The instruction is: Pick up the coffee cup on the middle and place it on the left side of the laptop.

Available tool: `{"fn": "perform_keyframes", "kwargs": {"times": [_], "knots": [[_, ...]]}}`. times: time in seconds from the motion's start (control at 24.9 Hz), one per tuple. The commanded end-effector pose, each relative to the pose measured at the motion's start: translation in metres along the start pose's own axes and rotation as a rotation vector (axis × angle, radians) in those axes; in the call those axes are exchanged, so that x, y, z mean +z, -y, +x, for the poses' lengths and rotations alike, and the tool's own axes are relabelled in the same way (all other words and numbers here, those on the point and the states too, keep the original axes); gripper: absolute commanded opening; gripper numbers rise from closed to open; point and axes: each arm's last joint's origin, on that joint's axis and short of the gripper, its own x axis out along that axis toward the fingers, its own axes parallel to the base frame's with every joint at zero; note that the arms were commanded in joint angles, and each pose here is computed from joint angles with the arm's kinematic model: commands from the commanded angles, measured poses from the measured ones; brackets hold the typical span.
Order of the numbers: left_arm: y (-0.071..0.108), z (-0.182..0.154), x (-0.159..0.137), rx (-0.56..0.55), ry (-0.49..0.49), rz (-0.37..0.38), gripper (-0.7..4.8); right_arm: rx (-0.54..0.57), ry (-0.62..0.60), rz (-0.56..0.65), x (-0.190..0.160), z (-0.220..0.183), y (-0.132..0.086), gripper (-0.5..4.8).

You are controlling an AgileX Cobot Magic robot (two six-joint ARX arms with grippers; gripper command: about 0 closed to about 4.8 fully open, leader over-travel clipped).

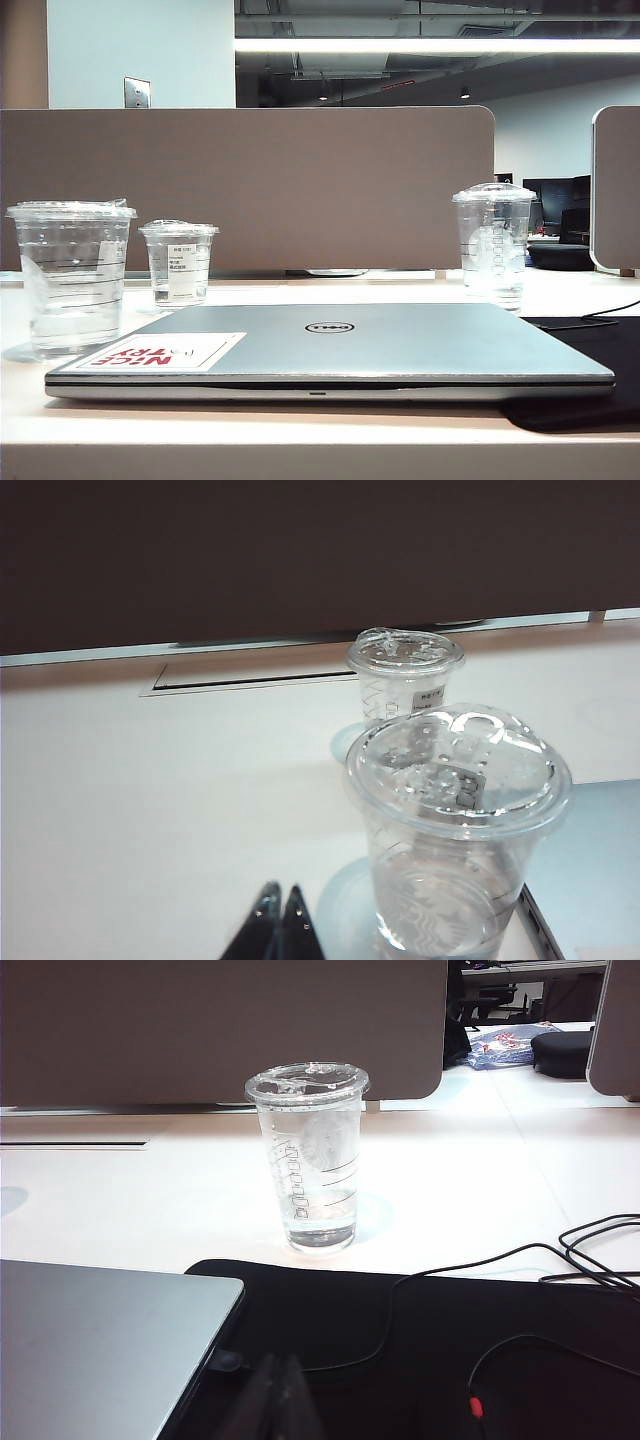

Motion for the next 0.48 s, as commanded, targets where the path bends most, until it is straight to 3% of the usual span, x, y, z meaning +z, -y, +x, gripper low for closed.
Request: {"fn": "perform_keyframes", "kwargs": {"times": [0.04,0.16,0.32,0.48], "knots": [[0.0,0.0,0.002,-0.001,0.014,0.004,-0.05,0.001,0.013,-0.002,0.0,0.0,0.0,-0.05],[0.0,0.0,0.002,-0.001,0.014,0.004,-0.05,0.001,0.004,-0.001,-0.001,0.0,0.0,-0.05],[0.0,0.0,0.002,0.0,0.014,0.004,-0.05,-0.001,-0.159,0.01,-0.016,-0.001,0.001,-0.05],[0.0,0.0,0.002,-0.001,0.014,0.004,-0.05,-0.003,-0.141,0.008,-0.014,-0.001,0.001,-0.05]]}}
